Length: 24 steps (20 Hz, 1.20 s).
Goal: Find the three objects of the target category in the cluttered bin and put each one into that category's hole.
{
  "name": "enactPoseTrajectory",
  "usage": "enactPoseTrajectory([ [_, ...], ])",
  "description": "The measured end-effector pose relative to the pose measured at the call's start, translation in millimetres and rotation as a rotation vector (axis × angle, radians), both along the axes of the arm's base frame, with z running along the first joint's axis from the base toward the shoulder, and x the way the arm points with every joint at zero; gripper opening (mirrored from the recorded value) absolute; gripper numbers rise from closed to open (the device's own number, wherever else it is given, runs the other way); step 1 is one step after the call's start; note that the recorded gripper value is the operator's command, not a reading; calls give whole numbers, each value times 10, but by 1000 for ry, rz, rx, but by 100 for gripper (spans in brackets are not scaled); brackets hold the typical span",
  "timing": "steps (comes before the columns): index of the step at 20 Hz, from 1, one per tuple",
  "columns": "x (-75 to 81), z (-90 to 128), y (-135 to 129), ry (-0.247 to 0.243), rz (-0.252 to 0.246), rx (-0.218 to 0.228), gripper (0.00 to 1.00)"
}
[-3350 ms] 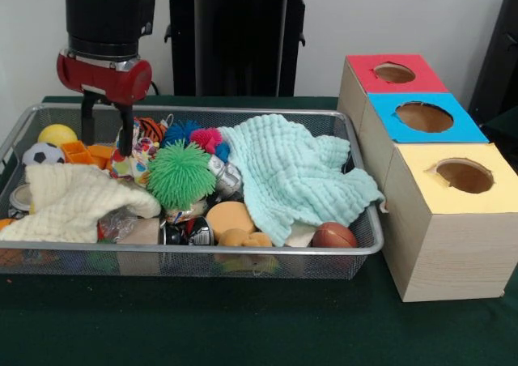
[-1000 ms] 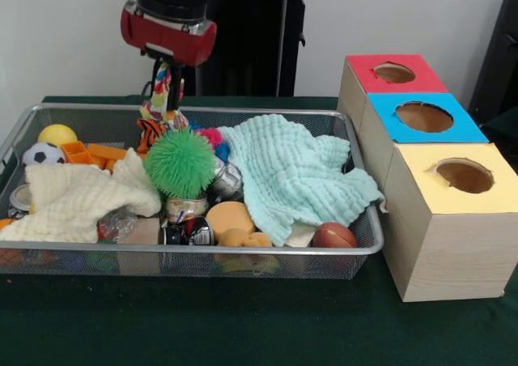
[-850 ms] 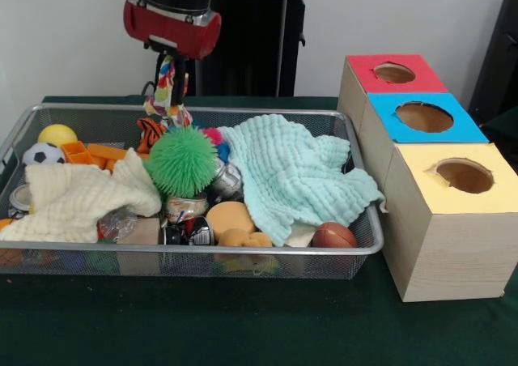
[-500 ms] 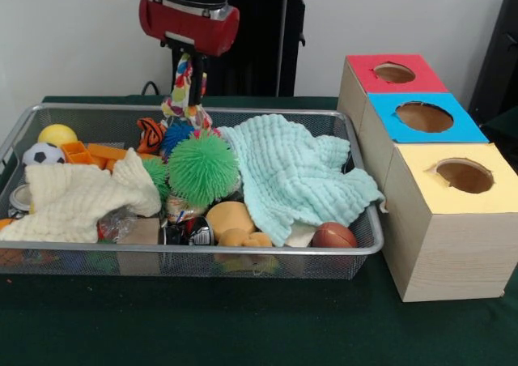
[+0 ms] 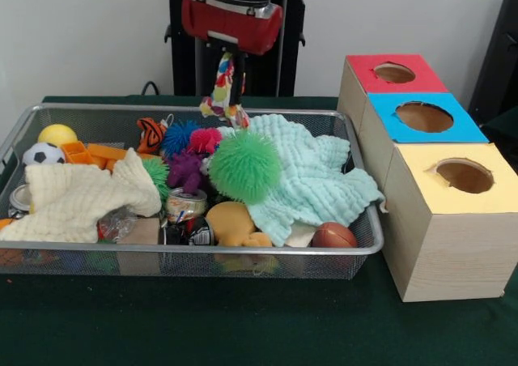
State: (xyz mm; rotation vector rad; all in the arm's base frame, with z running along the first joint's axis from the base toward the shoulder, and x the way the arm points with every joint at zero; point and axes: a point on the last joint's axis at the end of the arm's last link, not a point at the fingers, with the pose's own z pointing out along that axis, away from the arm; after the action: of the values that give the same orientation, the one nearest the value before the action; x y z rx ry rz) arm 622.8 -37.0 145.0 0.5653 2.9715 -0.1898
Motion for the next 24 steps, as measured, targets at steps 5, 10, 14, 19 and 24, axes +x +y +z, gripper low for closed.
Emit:
enactPoseTrajectory([
  [5, 14, -80, 36, -5, -32, 13, 0],
  [10, 40, -319, -155, -43, -68, 10, 0],
  [14, 48, -618, -423, -96, -108, 0, 0],
  [19, -17, -1017, -768, -137, -159, -28, 0],
  [24, -153, -1297, -806, -111, -167, -35, 0],
])
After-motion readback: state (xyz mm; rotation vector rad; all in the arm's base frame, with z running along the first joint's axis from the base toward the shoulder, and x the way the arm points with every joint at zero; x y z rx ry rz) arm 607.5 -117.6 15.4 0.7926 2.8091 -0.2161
